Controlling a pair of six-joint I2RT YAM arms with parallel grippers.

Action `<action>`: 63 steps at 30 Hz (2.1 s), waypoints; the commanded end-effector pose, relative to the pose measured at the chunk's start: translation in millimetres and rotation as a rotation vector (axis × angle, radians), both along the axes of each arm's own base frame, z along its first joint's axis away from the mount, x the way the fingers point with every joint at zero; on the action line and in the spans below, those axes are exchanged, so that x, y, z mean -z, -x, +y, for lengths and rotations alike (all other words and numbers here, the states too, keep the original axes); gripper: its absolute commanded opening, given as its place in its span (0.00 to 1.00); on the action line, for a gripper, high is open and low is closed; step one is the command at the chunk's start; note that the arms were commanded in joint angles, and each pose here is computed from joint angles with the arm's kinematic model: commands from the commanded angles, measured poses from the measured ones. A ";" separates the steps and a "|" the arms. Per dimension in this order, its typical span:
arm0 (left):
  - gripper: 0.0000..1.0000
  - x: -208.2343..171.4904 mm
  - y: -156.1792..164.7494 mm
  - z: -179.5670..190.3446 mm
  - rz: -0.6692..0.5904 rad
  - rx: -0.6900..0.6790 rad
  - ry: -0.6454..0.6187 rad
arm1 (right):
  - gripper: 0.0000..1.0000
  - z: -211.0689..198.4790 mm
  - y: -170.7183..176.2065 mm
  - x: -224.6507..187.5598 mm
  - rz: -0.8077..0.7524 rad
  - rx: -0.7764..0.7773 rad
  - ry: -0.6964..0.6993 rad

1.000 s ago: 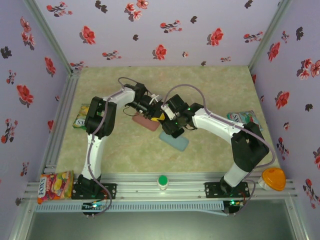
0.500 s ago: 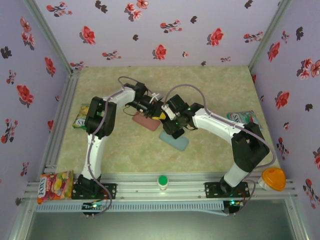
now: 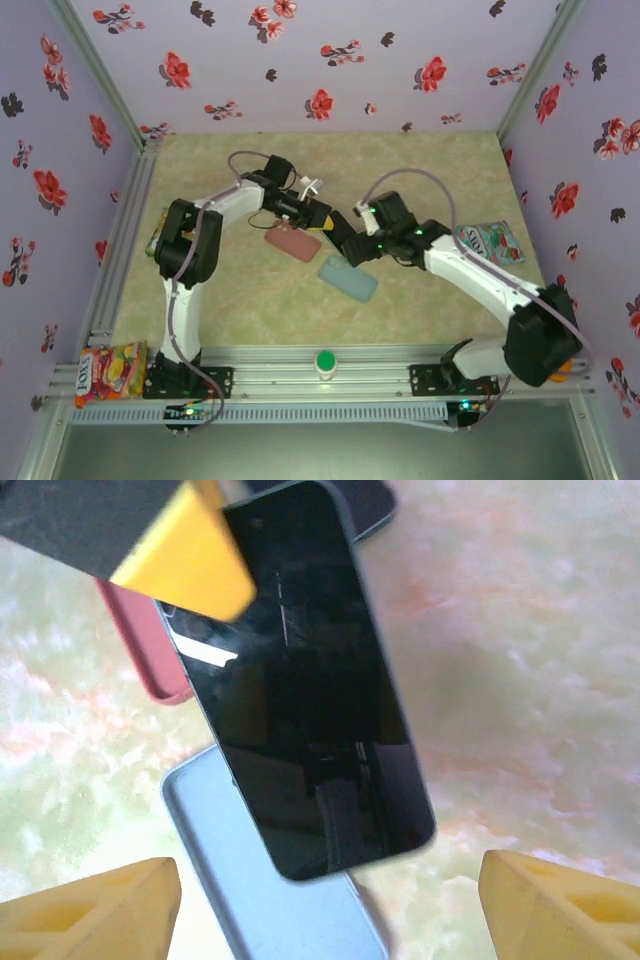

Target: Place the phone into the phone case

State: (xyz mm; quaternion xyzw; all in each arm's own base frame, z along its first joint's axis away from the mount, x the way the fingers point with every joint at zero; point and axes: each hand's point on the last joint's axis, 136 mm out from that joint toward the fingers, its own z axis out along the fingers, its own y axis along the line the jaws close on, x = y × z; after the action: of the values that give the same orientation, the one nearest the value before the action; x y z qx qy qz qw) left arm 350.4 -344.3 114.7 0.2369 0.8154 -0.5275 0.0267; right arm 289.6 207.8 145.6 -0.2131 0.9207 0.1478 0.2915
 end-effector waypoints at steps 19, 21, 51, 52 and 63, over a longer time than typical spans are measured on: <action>0.00 -103.8 -16.7 9.6 -0.053 -0.331 0.131 | 0.74 -34.0 -18.0 -19.5 0.060 0.322 -0.842; 0.00 -105.5 -13.6 10.2 -0.031 -0.340 0.140 | 0.73 -31.9 -21.6 -24.7 0.054 0.310 -0.895; 0.00 -112.3 8.6 -6.8 0.057 -0.334 0.222 | 0.66 -13.0 -32.0 -25.0 0.106 0.232 -1.053; 0.00 -111.7 9.5 -7.7 0.060 -0.332 0.224 | 0.65 -12.4 -32.0 -25.0 0.108 0.230 -1.057; 0.00 -108.8 12.9 -11.4 0.067 -0.323 0.225 | 0.57 -9.2 -31.5 -34.7 0.100 0.195 -1.089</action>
State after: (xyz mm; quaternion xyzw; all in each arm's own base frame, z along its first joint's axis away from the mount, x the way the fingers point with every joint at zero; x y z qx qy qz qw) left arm 345.3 -352.3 201.1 0.0537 0.7992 -0.5905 0.0982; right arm 323.7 194.7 170.6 0.0803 0.7532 0.5667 0.3242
